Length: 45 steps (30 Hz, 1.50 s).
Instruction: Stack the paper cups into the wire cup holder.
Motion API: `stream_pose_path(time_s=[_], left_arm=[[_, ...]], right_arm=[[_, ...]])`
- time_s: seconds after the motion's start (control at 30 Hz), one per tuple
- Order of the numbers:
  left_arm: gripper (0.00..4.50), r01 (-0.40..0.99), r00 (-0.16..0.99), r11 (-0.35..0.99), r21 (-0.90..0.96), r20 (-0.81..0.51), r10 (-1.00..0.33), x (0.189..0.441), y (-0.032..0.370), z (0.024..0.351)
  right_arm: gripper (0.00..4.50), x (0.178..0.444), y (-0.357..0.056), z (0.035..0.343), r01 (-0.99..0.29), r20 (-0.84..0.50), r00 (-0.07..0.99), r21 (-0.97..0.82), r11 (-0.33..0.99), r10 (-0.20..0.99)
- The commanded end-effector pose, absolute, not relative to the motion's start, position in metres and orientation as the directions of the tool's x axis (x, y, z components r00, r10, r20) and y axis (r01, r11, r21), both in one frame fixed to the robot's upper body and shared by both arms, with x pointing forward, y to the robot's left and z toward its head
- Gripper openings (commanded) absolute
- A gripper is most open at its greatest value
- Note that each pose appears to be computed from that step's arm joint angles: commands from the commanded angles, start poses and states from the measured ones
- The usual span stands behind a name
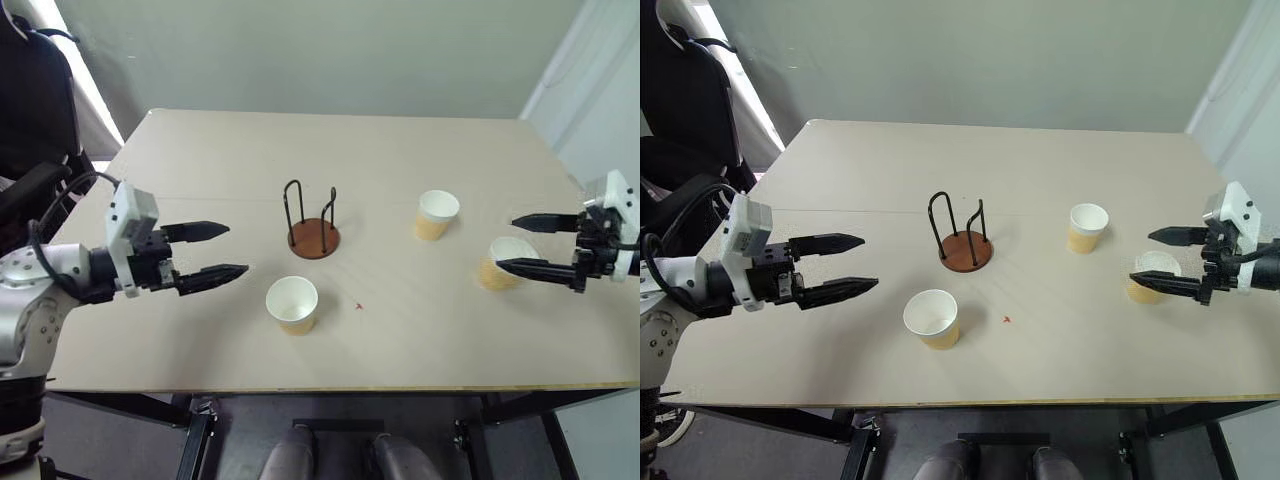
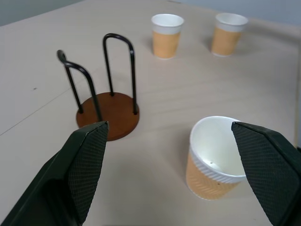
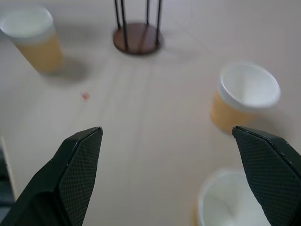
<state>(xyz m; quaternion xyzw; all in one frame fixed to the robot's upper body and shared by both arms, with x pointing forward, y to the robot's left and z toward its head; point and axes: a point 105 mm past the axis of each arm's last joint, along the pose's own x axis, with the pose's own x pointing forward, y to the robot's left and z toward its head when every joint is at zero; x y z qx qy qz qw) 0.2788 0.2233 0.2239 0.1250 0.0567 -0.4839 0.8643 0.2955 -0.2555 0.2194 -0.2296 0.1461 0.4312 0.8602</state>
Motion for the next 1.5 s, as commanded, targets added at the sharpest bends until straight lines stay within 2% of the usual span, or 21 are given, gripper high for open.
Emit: stream_pose_path(time_s=[0.03,0.3,0.53,0.6,0.67,0.73,0.77,0.83,0.9,1.0,1.1,1.27,1.5], left_arm=[[4.47,0.860,0.500,0.450,0.240,-0.224,-0.837,0.268,0.219,0.246],[4.47,0.867,0.482,0.418,0.270,-0.246,-0.841,0.262,0.213,0.251],[4.47,0.871,0.475,0.415,0.262,-0.238,-0.847,0.257,0.210,0.249],[4.47,0.868,0.479,0.420,0.263,-0.225,-0.848,0.255,0.211,0.251],[4.47,0.804,0.567,0.503,0.319,-0.155,-0.809,0.266,0.221,0.262],[4.47,0.727,0.657,0.583,0.362,-0.121,-0.744,0.284,0.230,0.264],[4.47,0.701,0.685,0.605,0.377,-0.123,-0.718,0.291,0.232,0.261],[4.47,0.643,0.743,0.662,0.385,-0.107,-0.660,0.312,0.232,0.255],[4.47,0.618,0.767,0.684,0.388,-0.110,-0.632,0.323,0.230,0.250],[4.47,0.631,0.763,0.671,0.389,-0.157,-0.627,0.339,0.216,0.233],[4.47,0.622,0.770,0.679,0.390,-0.148,-0.621,0.354,0.205,0.229],[4.47,0.623,0.771,0.700,0.348,-0.123,-0.625,0.371,0.194,0.220],[4.47,0.593,0.799,0.725,0.350,-0.143,-0.585,0.394,0.180,0.201]], right_arm=[[4.50,0.297,-0.261,0.211,-0.826,-0.576,0.562,-0.349,0.443,0.593],[4.50,0.309,-0.265,0.219,-0.864,-0.707,0.503,-0.438,0.251,0.498],[4.50,0.317,-0.269,0.208,-0.895,-0.775,0.444,-0.408,0.180,0.450],[4.50,0.320,-0.266,0.212,-0.889,-0.757,0.453,-0.420,0.180,0.471],[4.50,0.327,-0.234,0.250,-0.857,-0.575,0.484,-0.464,0.224,0.659],[4.50,0.325,-0.212,0.277,-0.853,-0.437,0.451,-0.467,0.233,0.778],[4.50,0.321,-0.206,0.283,-0.858,-0.405,0.428,-0.461,0.224,0.808],[4.50,0.314,-0.190,0.313,-0.864,-0.222,0.378,-0.433,0.257,0.899],[4.50,0.305,-0.182,0.328,-0.885,-0.139,0.327,-0.391,0.251,0.935],[4.50,0.279,-0.181,0.316,-0.929,-0.224,0.228,-0.342,0.143,0.948],[4.50,0.274,-0.183,0.306,-0.926,-0.280,0.250,-0.348,0.145,0.927],[4.50,0.271,-0.187,0.303,-0.918,-0.285,0.292,-0.353,0.184,0.913],[4.50,0.257,-0.183,0.306,-0.921,-0.267,0.269,-0.354,0.165,0.925]])
